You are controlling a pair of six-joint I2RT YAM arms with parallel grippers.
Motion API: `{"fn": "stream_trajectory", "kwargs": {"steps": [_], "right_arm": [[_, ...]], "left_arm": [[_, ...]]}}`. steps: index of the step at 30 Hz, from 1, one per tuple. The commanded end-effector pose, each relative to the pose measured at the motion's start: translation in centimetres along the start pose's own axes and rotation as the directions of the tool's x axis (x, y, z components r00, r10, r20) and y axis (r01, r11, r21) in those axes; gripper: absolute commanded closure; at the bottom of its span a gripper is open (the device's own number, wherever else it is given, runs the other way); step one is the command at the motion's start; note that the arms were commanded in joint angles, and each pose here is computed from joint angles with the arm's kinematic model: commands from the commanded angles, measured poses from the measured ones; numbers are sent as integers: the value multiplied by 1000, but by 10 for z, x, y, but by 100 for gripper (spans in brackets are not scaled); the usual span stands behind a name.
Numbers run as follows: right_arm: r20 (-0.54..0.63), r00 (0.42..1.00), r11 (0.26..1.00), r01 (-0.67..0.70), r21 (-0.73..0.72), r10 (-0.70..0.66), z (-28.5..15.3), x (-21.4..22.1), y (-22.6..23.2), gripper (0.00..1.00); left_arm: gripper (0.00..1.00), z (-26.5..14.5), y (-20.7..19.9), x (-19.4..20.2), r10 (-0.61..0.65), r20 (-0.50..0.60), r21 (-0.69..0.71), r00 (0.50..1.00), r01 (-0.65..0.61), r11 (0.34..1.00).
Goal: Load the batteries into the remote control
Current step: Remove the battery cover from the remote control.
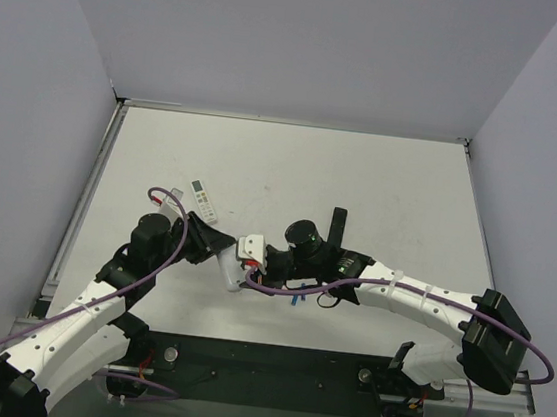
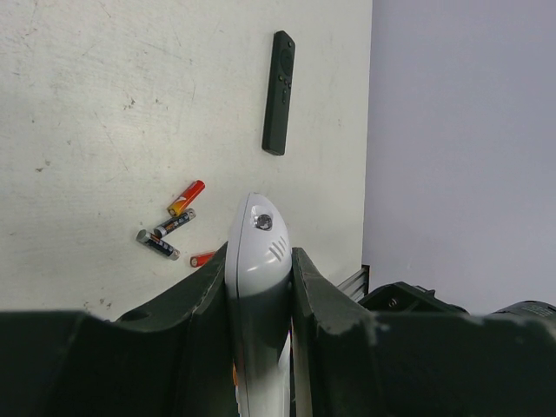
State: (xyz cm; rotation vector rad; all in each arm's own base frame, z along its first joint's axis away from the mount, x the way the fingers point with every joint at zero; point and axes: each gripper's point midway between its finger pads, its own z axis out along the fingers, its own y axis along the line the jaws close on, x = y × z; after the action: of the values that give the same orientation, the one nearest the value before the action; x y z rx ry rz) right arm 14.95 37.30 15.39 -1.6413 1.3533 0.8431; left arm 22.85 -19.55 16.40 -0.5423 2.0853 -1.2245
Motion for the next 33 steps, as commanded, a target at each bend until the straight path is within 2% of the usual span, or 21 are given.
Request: {"fn": "stream_trajectory", "kwargs": {"steps": [1,12,33], "right_arm": [[90,995,999,51,-3,-51,6,-27,-5,62],[91,995,999,47,-5,-47,12,-27,-5,68],[97,995,997,39,-64,-32,13,-25,8,66]], "left_arm": [[100,-4,-28,-8,9,12,74,1000,-10,997],[100,-6,-21,-4,4,-7,50,1000,-4,999],[100,-6,-17,-3,-4,-6,34,1000,4,999]]}}
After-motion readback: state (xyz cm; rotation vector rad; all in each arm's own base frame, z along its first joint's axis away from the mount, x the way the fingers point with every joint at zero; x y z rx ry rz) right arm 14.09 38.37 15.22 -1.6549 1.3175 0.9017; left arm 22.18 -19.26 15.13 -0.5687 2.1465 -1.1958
